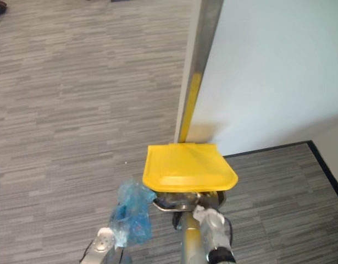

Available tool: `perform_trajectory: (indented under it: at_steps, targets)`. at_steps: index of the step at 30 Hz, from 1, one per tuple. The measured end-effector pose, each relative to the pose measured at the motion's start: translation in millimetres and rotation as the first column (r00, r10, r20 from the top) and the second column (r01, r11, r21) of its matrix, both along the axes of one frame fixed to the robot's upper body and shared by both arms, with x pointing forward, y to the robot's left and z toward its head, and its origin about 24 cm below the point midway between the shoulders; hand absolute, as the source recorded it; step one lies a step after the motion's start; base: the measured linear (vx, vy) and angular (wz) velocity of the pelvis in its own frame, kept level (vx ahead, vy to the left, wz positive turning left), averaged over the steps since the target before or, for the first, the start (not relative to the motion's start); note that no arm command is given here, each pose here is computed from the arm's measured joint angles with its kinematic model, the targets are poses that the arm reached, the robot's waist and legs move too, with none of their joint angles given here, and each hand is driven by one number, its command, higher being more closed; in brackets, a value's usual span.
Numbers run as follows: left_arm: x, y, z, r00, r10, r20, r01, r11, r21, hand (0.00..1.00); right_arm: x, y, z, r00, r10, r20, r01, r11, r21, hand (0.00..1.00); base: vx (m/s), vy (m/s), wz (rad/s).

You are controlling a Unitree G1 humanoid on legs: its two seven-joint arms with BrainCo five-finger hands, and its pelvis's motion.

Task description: Gather rubbish on tea table into small bin, then transfer packed bag to large trash can.

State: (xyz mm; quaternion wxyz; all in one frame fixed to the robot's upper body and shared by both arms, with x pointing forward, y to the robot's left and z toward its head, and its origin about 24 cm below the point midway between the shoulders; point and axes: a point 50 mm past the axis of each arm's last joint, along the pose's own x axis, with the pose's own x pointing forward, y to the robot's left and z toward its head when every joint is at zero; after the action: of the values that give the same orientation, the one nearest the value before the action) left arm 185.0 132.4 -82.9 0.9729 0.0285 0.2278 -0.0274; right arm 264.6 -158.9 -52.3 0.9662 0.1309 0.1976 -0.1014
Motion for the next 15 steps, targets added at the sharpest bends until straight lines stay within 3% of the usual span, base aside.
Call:
perform_trajectory:
  at_steps: [5, 12, 15]
  targets:
    - [9, -4, 15, 0.997, -0.002, 0.075, 0.004, 1.0, -0.031, 1.0, 41, 17, 42, 0.986, 0.083, 0.144, -0.075, 0.995, -0.059, 0.0, -0.04, -0.07, 0.17]
    - [11, -43, 32, 0.979, -0.133, 0.157, 0.149, 0.984, -0.093, 1.0, 78, 18, 100, 0.937, 0.169, 0.306, -0.095, 0.966, -0.243, 0.0, -0.03, -0.057, 0.01]
    - [9, -46, 40, 0.968, -0.15, 0.2, 0.176, 0.977, -0.118, 1.0, 87, 22, 116, 0.921, 0.197, 0.337, -0.099, 0.953, -0.287, 0.0, -0.1, -0.038, 0.16]
